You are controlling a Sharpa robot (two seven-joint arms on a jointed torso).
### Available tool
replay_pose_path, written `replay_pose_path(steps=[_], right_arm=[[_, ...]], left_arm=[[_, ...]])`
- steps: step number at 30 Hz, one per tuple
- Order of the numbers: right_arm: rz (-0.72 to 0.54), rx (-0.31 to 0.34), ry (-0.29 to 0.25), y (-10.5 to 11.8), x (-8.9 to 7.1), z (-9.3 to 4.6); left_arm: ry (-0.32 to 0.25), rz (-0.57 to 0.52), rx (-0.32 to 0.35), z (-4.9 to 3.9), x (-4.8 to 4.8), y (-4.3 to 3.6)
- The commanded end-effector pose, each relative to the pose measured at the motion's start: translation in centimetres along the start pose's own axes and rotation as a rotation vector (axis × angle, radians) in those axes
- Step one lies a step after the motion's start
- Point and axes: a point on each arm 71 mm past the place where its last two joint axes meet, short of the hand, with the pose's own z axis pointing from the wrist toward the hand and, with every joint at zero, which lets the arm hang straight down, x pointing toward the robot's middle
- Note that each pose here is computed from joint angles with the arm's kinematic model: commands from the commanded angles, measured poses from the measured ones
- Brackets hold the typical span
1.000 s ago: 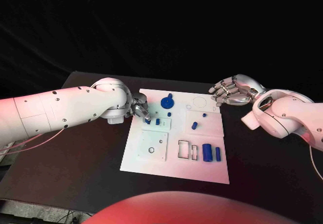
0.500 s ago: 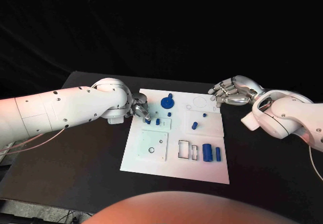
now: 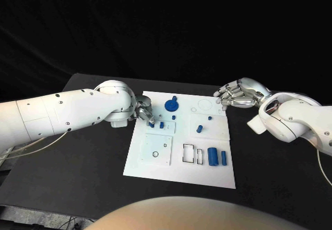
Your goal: Assemble the parts on the task board
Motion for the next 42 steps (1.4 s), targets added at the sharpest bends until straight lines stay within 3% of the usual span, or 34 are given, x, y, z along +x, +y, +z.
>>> replay_pose_path(steps=[1, 12, 42], right_arm=[[-0.001, -0.006, 0.014, 0.04, 0.15, -0.02], [-0.001, -0.004, 0.013, 0.01, 0.11, -0.05], [-0.001, -0.001, 0.011, -0.02, 0.09, -0.08]], left_arm=[[0.052, 0.029, 0.011, 0.21, 0.96, -0.44], [0.067, 0.040, 0.004, 0.22, 1.12, -0.44], [0.044, 0.016, -0.017, 0.44, 0.82, -0.19]])
